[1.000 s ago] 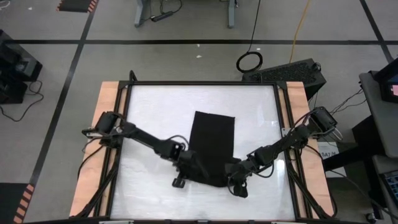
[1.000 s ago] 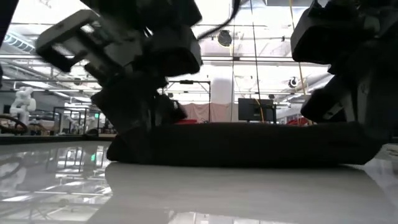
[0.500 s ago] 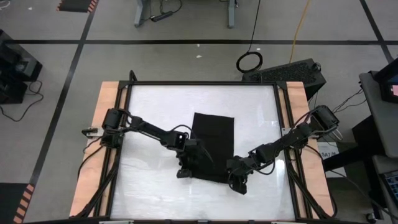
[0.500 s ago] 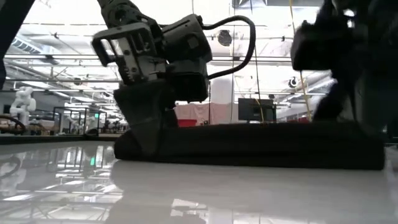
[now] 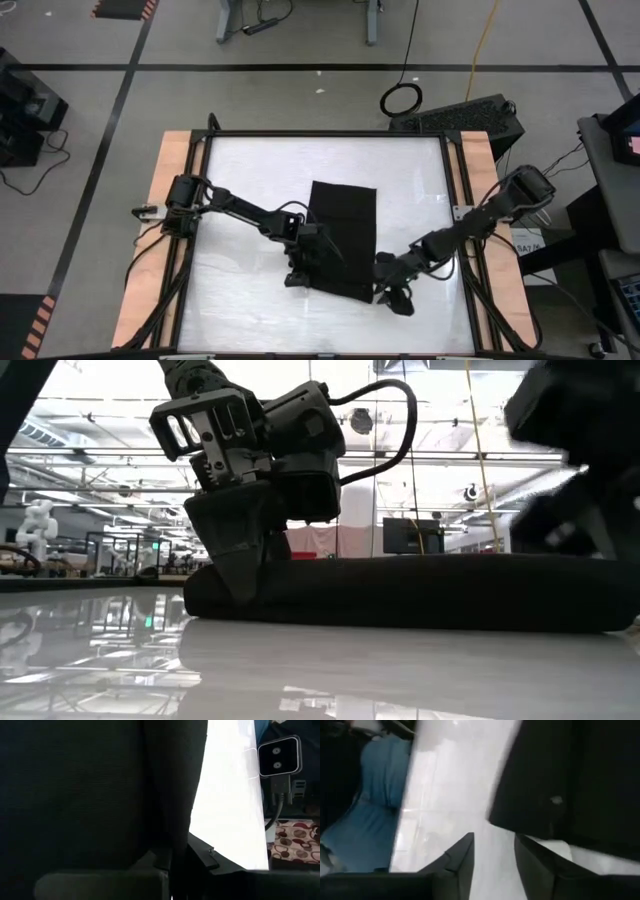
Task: Roll towel
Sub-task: Roll the black towel
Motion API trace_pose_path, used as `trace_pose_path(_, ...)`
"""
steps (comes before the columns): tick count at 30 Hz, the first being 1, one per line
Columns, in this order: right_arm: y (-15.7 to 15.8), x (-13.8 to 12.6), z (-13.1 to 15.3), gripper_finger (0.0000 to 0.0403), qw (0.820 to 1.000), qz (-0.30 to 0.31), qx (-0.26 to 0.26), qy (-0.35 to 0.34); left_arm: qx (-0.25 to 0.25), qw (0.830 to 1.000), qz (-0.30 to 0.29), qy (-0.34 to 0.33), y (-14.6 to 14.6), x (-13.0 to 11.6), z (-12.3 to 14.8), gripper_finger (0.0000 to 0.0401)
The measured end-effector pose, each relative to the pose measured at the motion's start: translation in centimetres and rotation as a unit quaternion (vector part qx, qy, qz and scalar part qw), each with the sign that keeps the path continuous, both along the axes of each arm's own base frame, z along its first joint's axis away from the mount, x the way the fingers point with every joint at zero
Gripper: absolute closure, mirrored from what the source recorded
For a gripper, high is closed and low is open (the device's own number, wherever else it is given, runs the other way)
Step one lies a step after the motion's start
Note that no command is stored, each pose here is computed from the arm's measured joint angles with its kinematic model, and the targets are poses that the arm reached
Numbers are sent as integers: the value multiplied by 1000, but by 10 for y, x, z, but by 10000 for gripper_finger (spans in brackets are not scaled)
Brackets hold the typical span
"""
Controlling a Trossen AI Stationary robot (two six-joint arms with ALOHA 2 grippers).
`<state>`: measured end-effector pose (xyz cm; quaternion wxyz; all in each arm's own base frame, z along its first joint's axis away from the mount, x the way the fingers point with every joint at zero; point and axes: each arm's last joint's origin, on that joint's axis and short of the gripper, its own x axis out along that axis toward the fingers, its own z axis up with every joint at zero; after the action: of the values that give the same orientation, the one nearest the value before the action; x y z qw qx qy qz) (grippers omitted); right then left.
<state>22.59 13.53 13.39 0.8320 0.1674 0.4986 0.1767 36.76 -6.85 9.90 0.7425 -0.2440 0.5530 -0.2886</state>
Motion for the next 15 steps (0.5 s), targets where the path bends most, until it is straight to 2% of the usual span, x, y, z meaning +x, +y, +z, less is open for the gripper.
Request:
trace_pose_path(4, 12, -8, 11, 246, 992, 62, -65, -84, -2, 1000, 1, -3, 1, 1, 0, 373)
trace_pose_path(9, 37, -15, 7, 245, 954, 156, -169, -195, -7, 1000, 2, -7, 2, 2, 0, 373)
trace_pose_path(15, 56, -9, -10, 255, 917, 205, -263, -221, -23, 1000, 7, -6, 7, 3, 1, 373)
